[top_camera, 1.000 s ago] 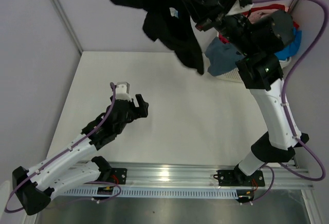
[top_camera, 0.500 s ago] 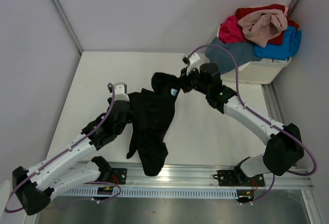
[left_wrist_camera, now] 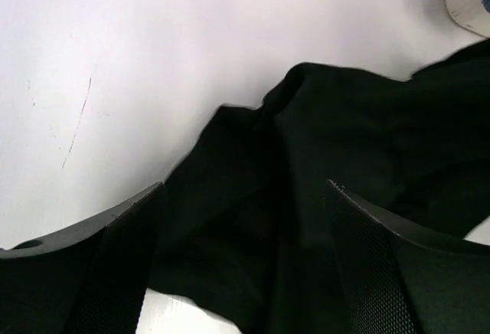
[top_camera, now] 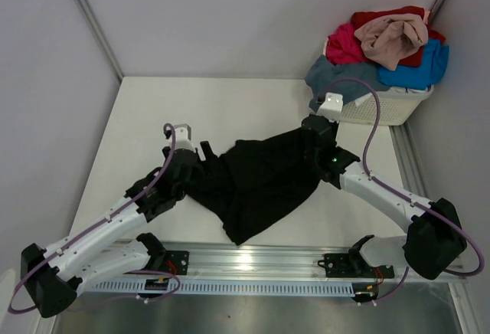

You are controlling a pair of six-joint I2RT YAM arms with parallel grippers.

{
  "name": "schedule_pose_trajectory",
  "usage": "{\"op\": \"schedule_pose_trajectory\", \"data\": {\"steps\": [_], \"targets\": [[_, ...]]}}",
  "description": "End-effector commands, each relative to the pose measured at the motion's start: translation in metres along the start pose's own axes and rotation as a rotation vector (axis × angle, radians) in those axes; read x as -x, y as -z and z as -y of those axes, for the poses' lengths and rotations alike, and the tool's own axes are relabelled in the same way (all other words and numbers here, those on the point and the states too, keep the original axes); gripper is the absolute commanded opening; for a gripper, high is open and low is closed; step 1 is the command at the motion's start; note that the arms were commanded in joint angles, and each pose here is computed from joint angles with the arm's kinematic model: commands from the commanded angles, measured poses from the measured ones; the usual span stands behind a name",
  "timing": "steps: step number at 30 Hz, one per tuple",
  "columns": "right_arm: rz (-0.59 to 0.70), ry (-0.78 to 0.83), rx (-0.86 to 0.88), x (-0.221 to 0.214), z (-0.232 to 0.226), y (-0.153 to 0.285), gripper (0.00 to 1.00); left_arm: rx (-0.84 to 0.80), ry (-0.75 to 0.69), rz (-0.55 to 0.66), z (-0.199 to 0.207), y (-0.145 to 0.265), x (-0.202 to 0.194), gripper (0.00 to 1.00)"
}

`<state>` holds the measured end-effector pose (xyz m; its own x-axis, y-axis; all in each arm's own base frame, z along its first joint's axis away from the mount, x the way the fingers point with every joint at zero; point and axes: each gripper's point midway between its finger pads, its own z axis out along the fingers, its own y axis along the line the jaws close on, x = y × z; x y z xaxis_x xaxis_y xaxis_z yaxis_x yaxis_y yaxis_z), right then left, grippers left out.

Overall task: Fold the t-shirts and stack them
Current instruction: Move the tshirt to the center of the board

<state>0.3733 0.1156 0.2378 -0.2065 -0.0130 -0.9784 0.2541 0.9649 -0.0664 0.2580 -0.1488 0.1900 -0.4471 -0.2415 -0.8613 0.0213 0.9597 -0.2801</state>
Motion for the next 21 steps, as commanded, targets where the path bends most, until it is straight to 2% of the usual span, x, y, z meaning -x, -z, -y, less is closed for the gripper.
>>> {"op": "schedule_pose_trajectory", "data": {"steps": [1, 3, 6, 8, 9, 10, 14, 18, 21], "targets": [[0.058, -0.109, -0.252, 0.01, 0.05, 0.0, 0.0, -0.031, 0.035, -0.001, 0.012, 0.003, 0.006, 0.87], [0.035, -0.101, -0.298, 0.005, 0.062, -0.004, 0.01, -0.032, 0.037, -0.007, 0.012, 0.004, 0.005, 0.86], [0.004, -0.08, -0.332, -0.004, 0.071, -0.007, 0.11, -0.05, 0.046, 0.0, 0.013, 0.008, 0.005, 0.86], [-0.008, -0.072, -0.353, -0.005, 0.073, -0.007, 0.26, -0.062, 0.05, -0.001, 0.014, 0.01, 0.004, 0.86], [-0.013, -0.068, -0.365, -0.007, 0.073, -0.008, 0.46, -0.071, 0.065, -0.001, 0.014, 0.013, 0.003, 0.86], [-0.013, -0.069, -0.359, -0.003, 0.071, -0.009, 0.51, -0.077, 0.073, -0.006, 0.014, 0.014, 0.002, 0.86], [-0.008, -0.069, -0.277, 0.003, 0.058, -0.008, 0.46, -0.086, 0.135, -0.051, 0.01, 0.013, -0.021, 0.86], [-0.001, -0.114, -0.167, 0.011, 0.043, -0.005, 0.48, -0.079, 0.169, -0.087, 0.011, 0.011, -0.032, 0.87], [-0.057, -0.092, 0.134, 0.003, -0.006, -0.004, 0.5, -0.071, 0.192, -0.096, 0.011, 0.009, -0.035, 0.88]]}}
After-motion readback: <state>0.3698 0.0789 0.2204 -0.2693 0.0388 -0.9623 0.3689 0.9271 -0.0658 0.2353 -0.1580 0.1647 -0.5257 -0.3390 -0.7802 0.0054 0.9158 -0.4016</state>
